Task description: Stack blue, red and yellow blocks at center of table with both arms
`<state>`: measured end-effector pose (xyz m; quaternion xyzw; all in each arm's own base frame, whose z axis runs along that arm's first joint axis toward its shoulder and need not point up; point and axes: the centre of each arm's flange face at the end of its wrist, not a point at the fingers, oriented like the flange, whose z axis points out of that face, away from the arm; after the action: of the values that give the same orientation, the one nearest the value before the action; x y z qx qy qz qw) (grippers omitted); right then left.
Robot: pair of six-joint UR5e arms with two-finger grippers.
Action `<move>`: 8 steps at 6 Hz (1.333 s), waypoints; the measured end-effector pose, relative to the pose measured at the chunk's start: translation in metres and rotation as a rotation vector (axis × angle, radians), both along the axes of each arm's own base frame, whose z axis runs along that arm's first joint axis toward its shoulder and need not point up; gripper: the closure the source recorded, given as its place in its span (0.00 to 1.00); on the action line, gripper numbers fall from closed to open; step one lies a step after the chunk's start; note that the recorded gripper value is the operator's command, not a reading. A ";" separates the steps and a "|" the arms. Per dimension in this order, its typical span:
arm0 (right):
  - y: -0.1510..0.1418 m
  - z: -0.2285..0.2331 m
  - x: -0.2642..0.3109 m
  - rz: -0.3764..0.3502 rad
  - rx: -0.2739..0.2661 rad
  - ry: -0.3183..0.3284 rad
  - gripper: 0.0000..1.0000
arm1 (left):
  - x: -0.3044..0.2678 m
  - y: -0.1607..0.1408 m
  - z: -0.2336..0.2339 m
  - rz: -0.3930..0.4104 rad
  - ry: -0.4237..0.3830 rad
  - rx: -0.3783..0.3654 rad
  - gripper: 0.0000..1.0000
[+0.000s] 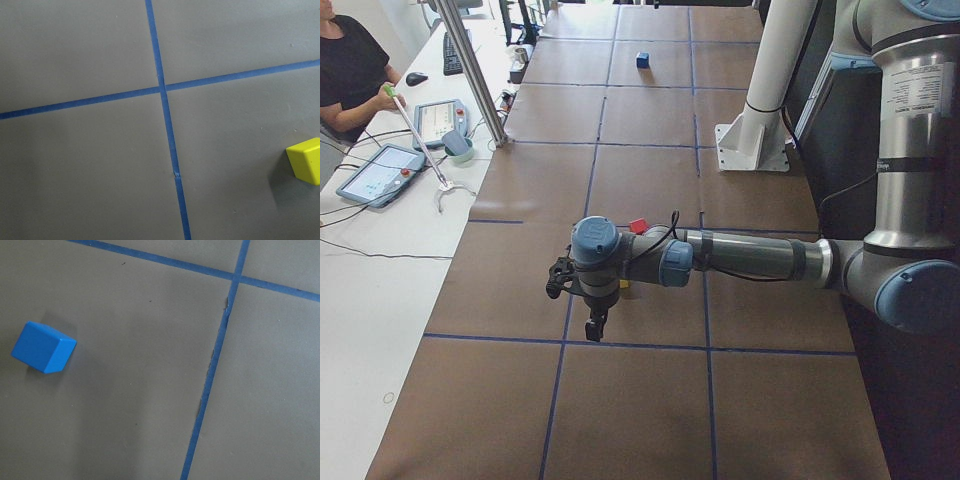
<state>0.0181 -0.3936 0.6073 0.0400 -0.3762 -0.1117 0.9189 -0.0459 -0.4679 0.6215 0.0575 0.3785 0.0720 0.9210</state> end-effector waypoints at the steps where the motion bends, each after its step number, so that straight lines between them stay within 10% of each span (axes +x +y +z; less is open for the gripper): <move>1: 0.000 0.002 0.000 0.001 -0.006 0.001 0.00 | 0.001 0.000 0.000 0.003 0.000 0.001 0.00; 5: -0.013 -0.007 -0.036 -0.014 -0.065 -0.177 0.00 | 0.002 0.000 -0.005 0.006 0.001 0.010 0.00; 8: -0.048 -0.047 -0.130 0.140 -0.188 -0.077 0.01 | 0.005 0.002 -0.007 0.011 0.044 0.007 0.00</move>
<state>-0.1115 -0.4412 0.5606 -0.0160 -0.4161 -0.0098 0.9091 -0.0405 -0.4661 0.6150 0.0605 0.3987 0.0771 0.9118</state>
